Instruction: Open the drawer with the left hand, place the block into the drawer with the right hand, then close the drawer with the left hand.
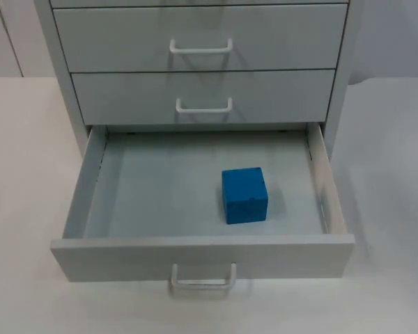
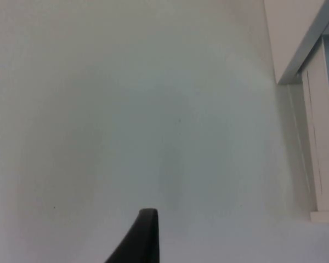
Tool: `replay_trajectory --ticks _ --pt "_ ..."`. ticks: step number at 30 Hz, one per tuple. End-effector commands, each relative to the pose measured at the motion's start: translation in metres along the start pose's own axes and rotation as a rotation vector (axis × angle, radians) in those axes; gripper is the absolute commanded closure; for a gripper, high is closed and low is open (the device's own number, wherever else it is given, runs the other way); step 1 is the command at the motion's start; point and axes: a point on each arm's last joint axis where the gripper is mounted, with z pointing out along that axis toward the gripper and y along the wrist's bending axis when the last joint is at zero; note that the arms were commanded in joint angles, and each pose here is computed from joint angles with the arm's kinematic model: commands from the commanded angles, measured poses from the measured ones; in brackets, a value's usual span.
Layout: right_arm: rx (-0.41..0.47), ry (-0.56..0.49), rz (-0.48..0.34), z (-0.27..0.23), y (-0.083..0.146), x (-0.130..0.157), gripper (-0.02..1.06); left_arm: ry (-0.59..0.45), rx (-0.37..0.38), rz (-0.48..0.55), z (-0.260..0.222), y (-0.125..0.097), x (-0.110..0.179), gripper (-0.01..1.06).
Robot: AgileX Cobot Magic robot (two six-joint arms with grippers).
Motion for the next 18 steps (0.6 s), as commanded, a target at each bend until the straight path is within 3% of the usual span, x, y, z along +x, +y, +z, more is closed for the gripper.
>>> replay_trajectory --ticks 1,11,18 --pt "0.030 0.016 0.015 -0.006 -0.018 0.004 0.35 -0.001 0.000 -0.008 -0.001 0.000 0.001 0.00" --pt "0.080 0.050 0.102 -0.003 -0.057 0.009 0.35 -0.001 0.000 -0.008 -0.001 0.000 0.001 0.00" --pt "0.042 0.048 0.168 0.010 -0.074 0.021 0.35 -0.001 0.002 -0.010 -0.001 0.000 0.001 0.00"
